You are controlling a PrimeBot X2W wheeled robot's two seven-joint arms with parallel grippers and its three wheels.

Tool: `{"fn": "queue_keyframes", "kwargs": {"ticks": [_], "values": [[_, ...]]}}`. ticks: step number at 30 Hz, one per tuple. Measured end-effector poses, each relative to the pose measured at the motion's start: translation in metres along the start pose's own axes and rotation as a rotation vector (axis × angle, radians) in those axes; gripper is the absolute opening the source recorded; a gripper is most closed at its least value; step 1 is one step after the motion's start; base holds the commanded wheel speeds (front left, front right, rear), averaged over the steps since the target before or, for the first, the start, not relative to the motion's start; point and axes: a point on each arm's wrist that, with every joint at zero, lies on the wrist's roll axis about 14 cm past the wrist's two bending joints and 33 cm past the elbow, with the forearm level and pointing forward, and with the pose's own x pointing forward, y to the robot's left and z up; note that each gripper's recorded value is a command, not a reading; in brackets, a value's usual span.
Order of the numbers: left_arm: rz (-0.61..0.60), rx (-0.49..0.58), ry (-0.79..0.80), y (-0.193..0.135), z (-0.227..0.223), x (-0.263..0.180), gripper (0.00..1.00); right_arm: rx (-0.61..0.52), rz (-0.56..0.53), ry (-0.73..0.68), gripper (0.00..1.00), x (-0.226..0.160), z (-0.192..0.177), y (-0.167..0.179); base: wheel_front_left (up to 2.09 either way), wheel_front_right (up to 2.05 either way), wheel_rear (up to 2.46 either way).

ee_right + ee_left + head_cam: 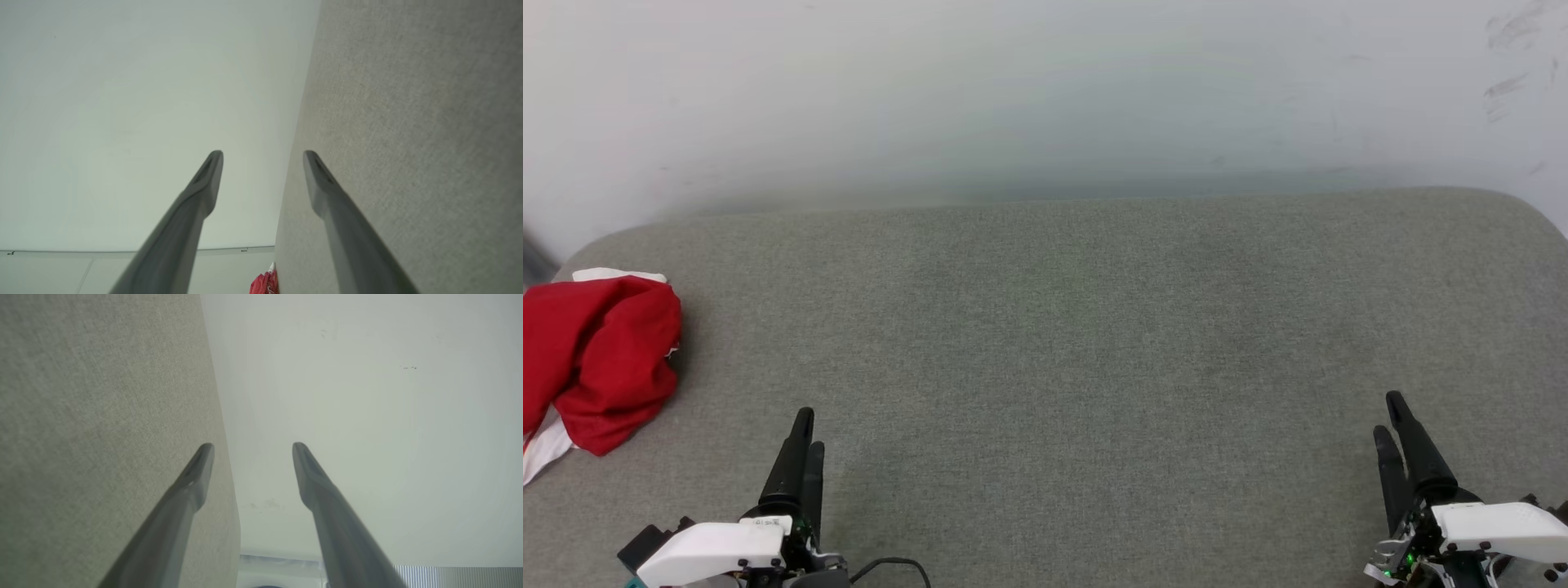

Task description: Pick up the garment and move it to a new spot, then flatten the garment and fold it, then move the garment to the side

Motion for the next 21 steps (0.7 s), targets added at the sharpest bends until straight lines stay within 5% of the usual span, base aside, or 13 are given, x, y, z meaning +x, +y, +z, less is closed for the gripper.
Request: {"fn": "queue_keyframes", "kwargs": {"ticks": [21], "values": [[-0.076,0.307,-0.168,-0.032,0.043,0.000,1.00,-0.486,0.087,-0.108,1.00,0.002,0.024,0.035,0.00,0.00,0.00]]}}
